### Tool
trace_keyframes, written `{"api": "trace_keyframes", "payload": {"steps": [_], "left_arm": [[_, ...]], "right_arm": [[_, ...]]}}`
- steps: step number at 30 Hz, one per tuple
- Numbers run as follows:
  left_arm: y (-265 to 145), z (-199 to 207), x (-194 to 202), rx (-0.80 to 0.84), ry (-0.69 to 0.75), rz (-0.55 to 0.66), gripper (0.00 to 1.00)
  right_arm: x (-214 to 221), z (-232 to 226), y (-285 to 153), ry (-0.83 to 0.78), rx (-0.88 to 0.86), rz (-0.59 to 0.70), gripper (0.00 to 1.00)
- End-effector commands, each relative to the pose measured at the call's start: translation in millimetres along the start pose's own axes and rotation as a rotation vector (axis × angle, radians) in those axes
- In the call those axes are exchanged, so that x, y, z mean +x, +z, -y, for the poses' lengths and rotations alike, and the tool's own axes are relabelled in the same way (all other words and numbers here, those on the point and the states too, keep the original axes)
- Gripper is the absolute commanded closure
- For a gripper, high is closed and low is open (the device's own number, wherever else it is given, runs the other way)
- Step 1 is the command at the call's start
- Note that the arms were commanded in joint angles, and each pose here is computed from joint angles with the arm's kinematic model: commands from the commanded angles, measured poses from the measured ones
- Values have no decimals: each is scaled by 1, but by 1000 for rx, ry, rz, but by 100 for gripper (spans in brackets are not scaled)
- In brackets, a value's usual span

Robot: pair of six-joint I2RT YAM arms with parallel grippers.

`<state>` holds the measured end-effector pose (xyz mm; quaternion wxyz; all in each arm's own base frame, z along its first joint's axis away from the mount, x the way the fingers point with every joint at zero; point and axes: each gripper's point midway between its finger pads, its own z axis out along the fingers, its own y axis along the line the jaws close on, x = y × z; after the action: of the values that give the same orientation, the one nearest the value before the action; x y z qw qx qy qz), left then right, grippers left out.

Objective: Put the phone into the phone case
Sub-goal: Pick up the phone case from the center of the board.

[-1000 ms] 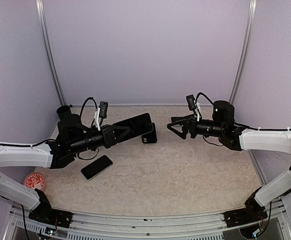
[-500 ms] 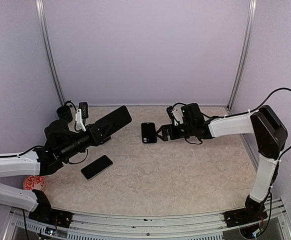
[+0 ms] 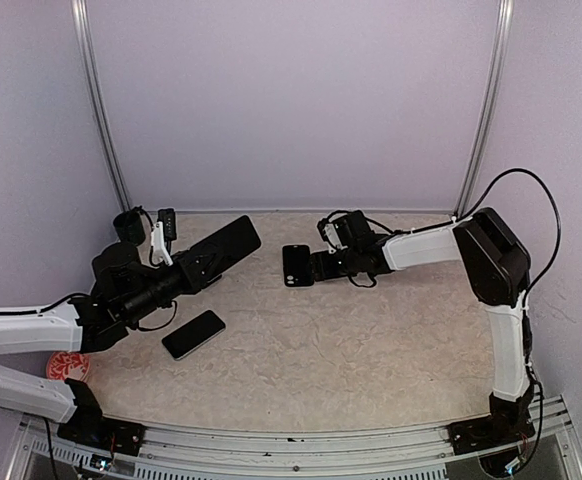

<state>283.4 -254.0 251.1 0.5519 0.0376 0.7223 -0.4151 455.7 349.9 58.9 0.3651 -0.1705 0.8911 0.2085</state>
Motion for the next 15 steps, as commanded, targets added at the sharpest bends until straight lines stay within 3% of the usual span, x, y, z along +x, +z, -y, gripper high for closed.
{"api": "trace_keyframes", "payload": {"steps": [1,15], "left_arm": [[1,5,-14,19,-13,59,100],[3,-2,-8,6,-26,58,100]], "right_arm": [[6,0,14,-19,48,-22,36],[17,5,36,-57,108,-60,53]]}}
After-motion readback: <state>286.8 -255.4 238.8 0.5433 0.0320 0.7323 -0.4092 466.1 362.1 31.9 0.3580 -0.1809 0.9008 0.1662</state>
